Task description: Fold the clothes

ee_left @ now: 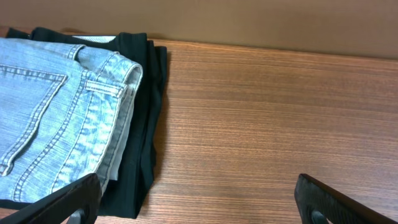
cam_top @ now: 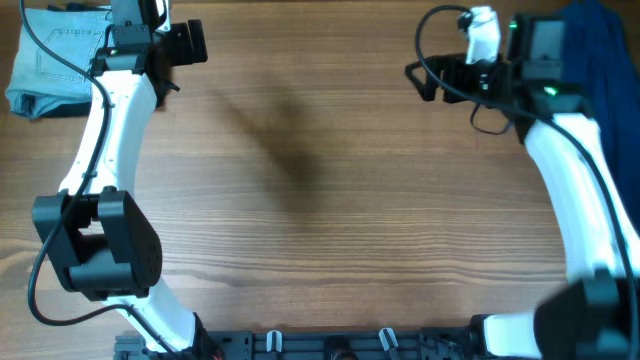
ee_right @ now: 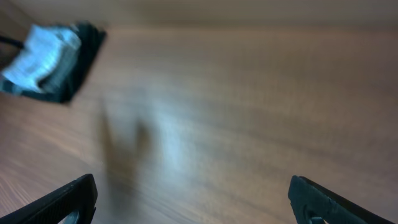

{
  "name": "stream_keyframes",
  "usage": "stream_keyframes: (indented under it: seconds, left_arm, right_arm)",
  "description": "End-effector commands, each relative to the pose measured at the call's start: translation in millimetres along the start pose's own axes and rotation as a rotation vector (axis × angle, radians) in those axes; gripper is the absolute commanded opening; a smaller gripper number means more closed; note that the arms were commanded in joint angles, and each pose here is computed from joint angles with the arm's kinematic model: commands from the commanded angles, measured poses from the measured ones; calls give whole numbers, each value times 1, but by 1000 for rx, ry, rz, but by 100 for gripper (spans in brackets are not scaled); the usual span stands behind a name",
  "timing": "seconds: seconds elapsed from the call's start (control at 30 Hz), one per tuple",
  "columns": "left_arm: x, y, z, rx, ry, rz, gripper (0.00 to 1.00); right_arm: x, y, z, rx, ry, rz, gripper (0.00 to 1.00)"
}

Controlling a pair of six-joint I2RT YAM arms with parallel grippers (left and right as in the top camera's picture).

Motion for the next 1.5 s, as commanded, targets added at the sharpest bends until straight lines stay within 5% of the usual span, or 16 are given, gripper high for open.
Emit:
stream_keyframes:
  seconds: [0.0, 0.27, 0.43, 0.57, 0.9, 1.13, 1.47]
  left_arm:
    - [-4, 3, -1, 11, 17, -15, 100]
    - [-4, 3, -1, 11, 17, -16, 100]
    - [-4, 3, -1, 11, 17, -16, 100]
    - [-4, 3, -1, 11, 17, -16, 100]
    - [-4, 3, -1, 11, 17, -16, 100]
    - [-4, 3, -1, 11, 17, -16, 100]
    - [-4, 3, -1, 11, 17, -16, 100]
  right_arm:
    - [-19, 69, 43, -29, 87, -163, 100]
    - [-3, 171, 71, 150, 251, -333, 99]
    - [39, 192, 64, 267, 380, -199, 100]
    - [51, 196, 65, 243, 343, -326, 100]
    - [147, 145, 19, 124, 266, -684, 100]
    - [197, 119, -9, 145, 287, -746, 100]
    - [210, 98, -24, 150, 280, -732, 100]
Point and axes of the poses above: each gripper's point midway between its finger pads, its own y axis back along the fingers, its own z axis along the line the jaws close on, x = y × z, the point moved 5 cm from there along y, back along the fingers, and after that the axes turned 11 degrees about -y, right-handed, at the moved point
